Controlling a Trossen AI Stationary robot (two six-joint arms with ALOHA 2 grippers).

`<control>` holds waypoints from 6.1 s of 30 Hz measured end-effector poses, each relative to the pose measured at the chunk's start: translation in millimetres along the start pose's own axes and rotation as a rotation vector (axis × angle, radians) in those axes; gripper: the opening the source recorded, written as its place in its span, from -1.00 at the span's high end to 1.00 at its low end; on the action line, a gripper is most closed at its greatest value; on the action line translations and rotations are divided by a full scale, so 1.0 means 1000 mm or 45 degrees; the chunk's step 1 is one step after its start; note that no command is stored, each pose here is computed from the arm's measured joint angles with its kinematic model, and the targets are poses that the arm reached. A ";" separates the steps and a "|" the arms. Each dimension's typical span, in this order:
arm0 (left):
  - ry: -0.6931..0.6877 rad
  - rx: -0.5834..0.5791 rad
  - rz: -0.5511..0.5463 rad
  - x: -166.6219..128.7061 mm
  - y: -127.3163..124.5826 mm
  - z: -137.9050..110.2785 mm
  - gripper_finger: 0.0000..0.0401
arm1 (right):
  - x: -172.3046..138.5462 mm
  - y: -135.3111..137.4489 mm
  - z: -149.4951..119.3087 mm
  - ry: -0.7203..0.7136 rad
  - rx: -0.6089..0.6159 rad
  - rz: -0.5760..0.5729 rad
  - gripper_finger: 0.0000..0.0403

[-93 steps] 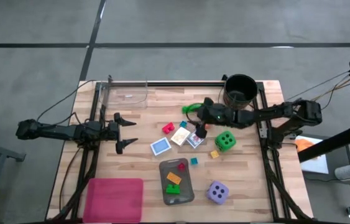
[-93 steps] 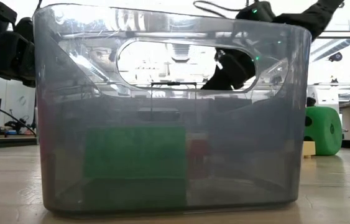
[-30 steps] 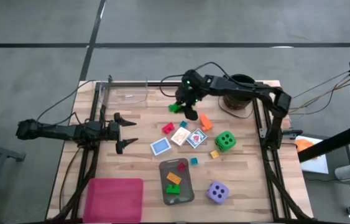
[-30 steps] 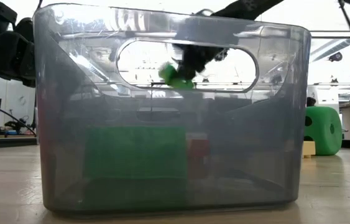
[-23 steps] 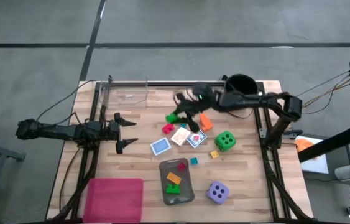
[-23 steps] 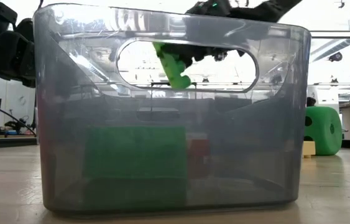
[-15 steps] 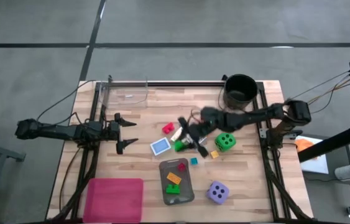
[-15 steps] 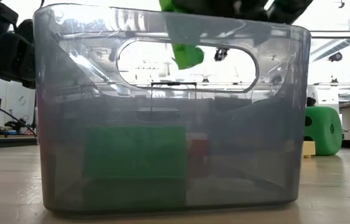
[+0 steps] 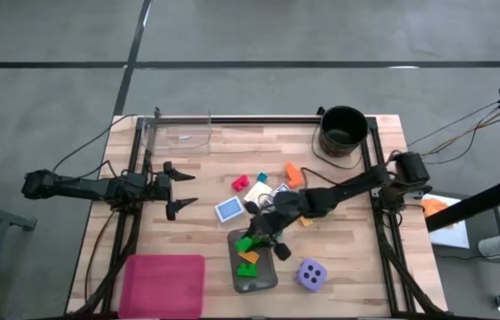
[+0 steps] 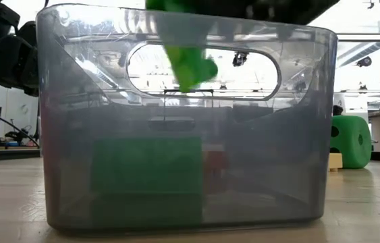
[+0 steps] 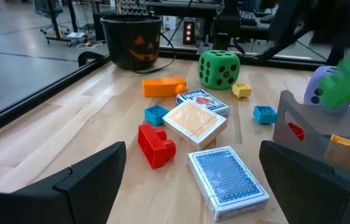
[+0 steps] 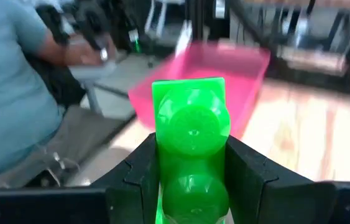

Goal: Pick & Place Toys
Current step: Put the green game piece into the black bin, then put the orange game piece into the black bin

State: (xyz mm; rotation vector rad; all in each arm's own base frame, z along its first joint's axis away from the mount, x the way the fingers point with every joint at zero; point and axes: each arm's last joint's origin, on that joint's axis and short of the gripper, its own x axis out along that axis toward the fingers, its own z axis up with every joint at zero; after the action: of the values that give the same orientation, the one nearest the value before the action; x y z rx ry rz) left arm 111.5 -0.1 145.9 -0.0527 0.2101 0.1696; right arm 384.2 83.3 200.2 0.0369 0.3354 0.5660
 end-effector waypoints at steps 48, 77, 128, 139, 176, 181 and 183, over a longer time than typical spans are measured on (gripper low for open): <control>0.006 0.011 0.003 0.000 0.000 0.000 -0.84 | 0.003 -0.001 -0.018 -0.399 -0.337 -0.056 0.13; 0.022 0.010 0.002 0.001 0.000 -0.001 -0.84 | -0.092 -0.039 -0.048 0.113 0.156 -1.076 -0.70; 0.013 0.003 0.004 0.001 0.000 -0.001 -0.84 | -0.146 -0.133 -0.093 1.000 0.854 -1.144 0.25; 0.018 0.004 0.004 0.001 0.000 -0.001 -0.84 | -0.148 -0.131 -0.060 0.770 0.612 -1.122 0.25; 0.028 0.001 0.006 0.001 0.000 -0.002 -0.84 | -0.050 -0.016 -0.041 -0.083 0.043 -0.290 0.25; 0.028 0.002 0.005 0.001 0.000 -0.002 -0.84 | -0.031 0.000 -0.033 -0.002 0.039 -0.207 0.25; 0.028 0.001 0.005 0.001 0.000 -0.002 -0.84 | -0.027 0.006 -0.033 0.006 0.029 -0.169 0.25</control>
State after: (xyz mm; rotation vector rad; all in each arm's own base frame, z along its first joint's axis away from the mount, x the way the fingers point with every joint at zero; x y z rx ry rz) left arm 112.5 -0.1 143.8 -0.0533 0.2319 0.1730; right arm 348.6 72.0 177.6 0.0353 0.3462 0.4311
